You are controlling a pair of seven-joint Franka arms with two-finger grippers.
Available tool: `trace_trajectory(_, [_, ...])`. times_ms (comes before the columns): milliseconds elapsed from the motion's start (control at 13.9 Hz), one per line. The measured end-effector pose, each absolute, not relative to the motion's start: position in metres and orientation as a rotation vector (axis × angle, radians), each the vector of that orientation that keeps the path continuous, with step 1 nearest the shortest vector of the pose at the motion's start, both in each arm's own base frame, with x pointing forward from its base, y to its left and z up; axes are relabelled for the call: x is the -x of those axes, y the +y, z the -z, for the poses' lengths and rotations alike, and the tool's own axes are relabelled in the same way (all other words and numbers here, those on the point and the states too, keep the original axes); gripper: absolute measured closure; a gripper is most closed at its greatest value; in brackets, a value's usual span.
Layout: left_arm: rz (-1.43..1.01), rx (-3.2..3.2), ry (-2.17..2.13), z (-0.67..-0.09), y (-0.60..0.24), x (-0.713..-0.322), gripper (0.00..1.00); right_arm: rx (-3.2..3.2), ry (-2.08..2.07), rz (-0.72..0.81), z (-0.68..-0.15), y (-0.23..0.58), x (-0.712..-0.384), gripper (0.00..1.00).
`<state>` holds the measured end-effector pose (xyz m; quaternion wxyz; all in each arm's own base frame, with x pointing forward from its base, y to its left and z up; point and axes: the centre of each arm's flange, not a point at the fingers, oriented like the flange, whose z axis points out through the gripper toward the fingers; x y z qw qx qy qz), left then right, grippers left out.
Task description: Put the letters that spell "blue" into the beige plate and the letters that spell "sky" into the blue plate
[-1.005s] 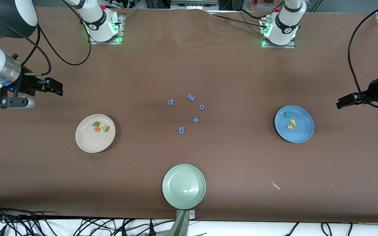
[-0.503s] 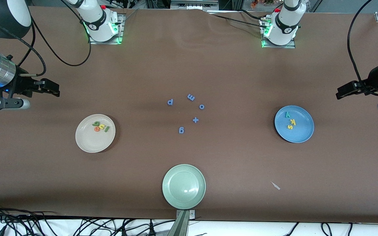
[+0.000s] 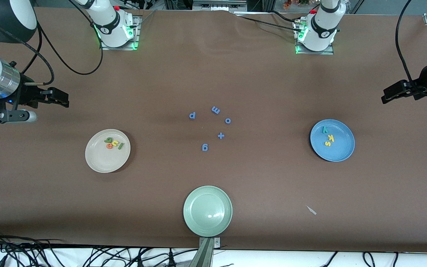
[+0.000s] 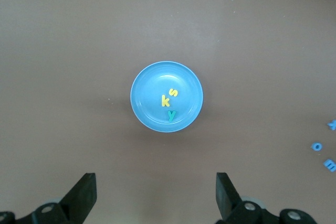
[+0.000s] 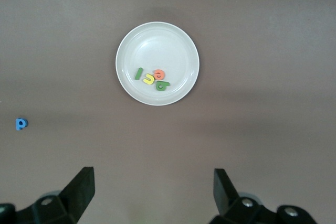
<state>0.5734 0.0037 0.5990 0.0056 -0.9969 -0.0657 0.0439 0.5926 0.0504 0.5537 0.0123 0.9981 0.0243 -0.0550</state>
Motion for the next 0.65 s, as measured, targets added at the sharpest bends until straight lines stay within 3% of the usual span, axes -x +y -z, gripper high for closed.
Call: trace_trajectory(646, [-0.142, 3.1, -0.17, -0.5952, -0.0008, -0.5726, 0.0, -3.111, 0.073, 0.172, -0.5537, 0.0499, -0.5926, 0.0])
